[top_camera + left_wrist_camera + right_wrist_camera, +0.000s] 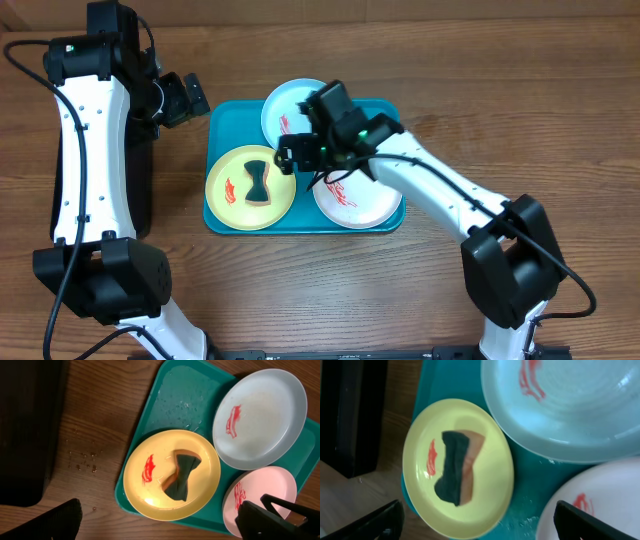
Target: Clean dirty plates on tray and stack at the side
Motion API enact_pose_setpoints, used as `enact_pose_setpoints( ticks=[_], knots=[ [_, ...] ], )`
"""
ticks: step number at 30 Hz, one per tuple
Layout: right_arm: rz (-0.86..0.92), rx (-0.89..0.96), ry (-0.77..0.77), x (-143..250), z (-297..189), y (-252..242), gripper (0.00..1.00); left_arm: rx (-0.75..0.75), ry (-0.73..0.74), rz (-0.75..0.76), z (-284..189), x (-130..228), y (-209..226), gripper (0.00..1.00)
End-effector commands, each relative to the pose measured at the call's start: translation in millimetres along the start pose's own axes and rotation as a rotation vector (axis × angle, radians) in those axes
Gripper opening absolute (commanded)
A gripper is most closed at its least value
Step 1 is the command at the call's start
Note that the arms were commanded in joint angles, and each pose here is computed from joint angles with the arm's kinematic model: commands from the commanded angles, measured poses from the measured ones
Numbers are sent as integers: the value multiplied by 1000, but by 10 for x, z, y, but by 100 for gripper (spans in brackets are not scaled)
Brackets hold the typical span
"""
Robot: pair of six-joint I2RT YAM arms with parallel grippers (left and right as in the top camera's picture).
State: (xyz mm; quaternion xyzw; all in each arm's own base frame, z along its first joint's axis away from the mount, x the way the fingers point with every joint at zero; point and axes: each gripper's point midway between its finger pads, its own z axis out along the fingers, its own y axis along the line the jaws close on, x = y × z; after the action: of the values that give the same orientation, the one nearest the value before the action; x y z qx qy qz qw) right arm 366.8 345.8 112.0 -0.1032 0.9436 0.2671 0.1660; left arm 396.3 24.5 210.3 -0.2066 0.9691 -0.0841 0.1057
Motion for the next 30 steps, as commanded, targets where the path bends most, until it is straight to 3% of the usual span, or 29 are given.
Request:
enact_pose_setpoints(
  ticks=[1,3,7,20,30],
  knots=[
    [-62,100,-127,-200,-35,71,97,12,-7,19,-15,-16,-33,100],
    [-79,115,-126,-152,78,100,89,13,-6,18,-15,-15,-34,100],
    [-93,149,-77,22,345,48,49,30,61,14,-19,143,-51,100],
    [-41,258,-68,133,548,-181,48,78,41,32,8,80,-162,100],
    [-21,285,-25,283,744,-285,40,47,153,115,387,361,-221,93]
  ],
)
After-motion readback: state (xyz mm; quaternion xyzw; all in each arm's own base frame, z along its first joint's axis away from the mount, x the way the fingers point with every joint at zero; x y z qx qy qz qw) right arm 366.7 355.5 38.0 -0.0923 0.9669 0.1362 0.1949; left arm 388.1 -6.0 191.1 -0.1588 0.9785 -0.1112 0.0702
